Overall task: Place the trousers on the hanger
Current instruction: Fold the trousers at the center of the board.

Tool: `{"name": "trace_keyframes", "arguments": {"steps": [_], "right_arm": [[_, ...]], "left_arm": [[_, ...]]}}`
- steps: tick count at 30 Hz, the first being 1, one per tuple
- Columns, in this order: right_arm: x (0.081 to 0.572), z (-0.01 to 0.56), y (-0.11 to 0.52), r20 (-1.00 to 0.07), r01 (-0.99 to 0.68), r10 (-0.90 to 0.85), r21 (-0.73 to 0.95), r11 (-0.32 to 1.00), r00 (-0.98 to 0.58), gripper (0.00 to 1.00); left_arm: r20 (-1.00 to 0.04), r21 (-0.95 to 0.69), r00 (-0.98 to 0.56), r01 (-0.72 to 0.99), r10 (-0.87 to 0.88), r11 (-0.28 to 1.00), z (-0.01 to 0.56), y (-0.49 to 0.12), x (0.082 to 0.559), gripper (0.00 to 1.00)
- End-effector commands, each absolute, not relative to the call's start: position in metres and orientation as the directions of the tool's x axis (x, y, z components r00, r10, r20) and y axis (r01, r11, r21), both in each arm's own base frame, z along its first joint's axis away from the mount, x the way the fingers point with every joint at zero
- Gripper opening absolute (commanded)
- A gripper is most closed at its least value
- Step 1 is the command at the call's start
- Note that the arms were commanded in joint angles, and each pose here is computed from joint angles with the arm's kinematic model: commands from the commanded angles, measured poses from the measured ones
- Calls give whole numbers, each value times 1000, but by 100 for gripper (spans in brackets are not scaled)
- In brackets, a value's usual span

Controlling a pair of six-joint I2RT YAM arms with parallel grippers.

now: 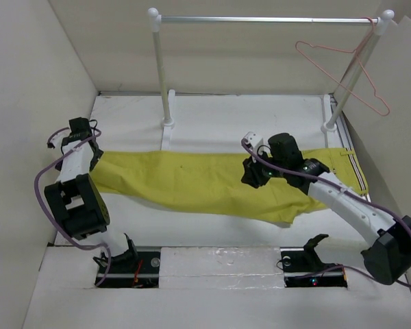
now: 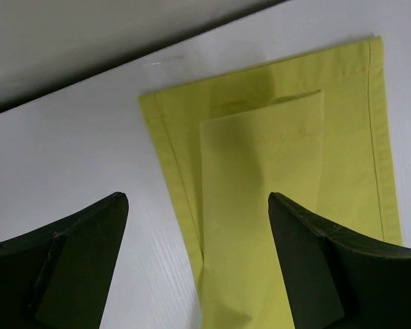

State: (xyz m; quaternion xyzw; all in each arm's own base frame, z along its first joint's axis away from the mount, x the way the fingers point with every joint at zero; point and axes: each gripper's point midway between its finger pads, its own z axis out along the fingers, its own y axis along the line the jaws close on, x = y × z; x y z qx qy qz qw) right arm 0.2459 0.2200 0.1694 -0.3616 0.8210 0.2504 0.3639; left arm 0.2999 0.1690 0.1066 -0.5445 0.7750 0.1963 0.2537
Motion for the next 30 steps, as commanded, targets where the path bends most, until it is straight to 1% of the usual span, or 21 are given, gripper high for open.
{"name": "trace_keyframes", "arguments": {"steps": [1,2,3,5,6,7,8,9,11,12,14,15,18,19,21,22,23,24,26,28,30], "right_arm": [[261,189,242,-834,-815,-398,101,571,-382,42],[262,194,247,-840,-824,-398,97,558,-368,42],[262,193,251,-838,-830,-407,94,549,-364,42],[260,199,262,-846,-851,-416,78,520,-332,43],[261,199,263,-846,-854,-422,74,514,-327,43],[258,195,268,-838,-864,-438,76,498,-326,43],[257,192,270,-834,-870,-451,68,489,-318,43],[257,187,269,-829,-870,-458,69,488,-323,43],[258,179,271,-823,-872,-464,76,484,-329,43],[256,171,271,-814,-872,-471,83,483,-339,43],[258,164,275,-814,-877,-473,87,472,-336,43],[261,158,278,-816,-882,-474,86,464,-329,43],[263,149,281,-809,-886,-487,88,455,-330,43],[264,148,282,-808,-888,-490,87,451,-328,43],[266,143,282,-804,-893,-496,92,441,-328,43],[267,141,282,-803,-895,-500,90,437,-325,43],[267,139,283,-800,-896,-504,90,436,-326,43],[270,137,279,-794,-892,-508,90,443,-333,44],[274,139,278,-793,-891,-512,84,446,-331,44],[275,139,276,-787,-896,-527,73,439,-322,45],[278,145,274,-783,-894,-537,55,444,-315,45]], "left_arm": [[-593,30,-331,-920,-734,390,93,170,325,80],[-582,21,-340,-914,-738,405,88,169,331,80],[-558,38,-371,-905,-743,423,75,167,333,77],[-567,58,-381,-903,-730,426,73,168,336,73],[-570,66,-386,-901,-726,428,73,170,335,45],[-578,67,-390,-898,-717,435,78,168,337,24],[-585,73,-382,-903,-715,423,86,169,334,7],[-613,50,-361,-906,-703,421,105,171,334,0],[-658,53,-353,-903,-665,427,138,174,333,0],[-698,20,-319,-904,-642,427,166,173,332,0],[-730,-3,-286,-907,-621,422,199,174,325,0],[-765,-30,-257,-902,-590,431,228,174,316,0],[-775,-3,-263,-908,-575,419,238,177,308,0],[-763,49,-296,-913,-574,406,233,179,299,0],[-720,118,-356,-908,-595,401,213,182,297,5],[-695,166,-387,-906,-606,389,204,182,290,12],[-666,214,-425,-896,-613,388,189,183,289,37],[-658,238,-440,-891,-611,386,183,185,289,48],[-656,259,-429,-901,-620,349,175,194,285,73],[-658,240,-406,-911,-635,334,171,200,289,80],[-667,236,-390,-919,-635,316,171,206,294,81]]}}
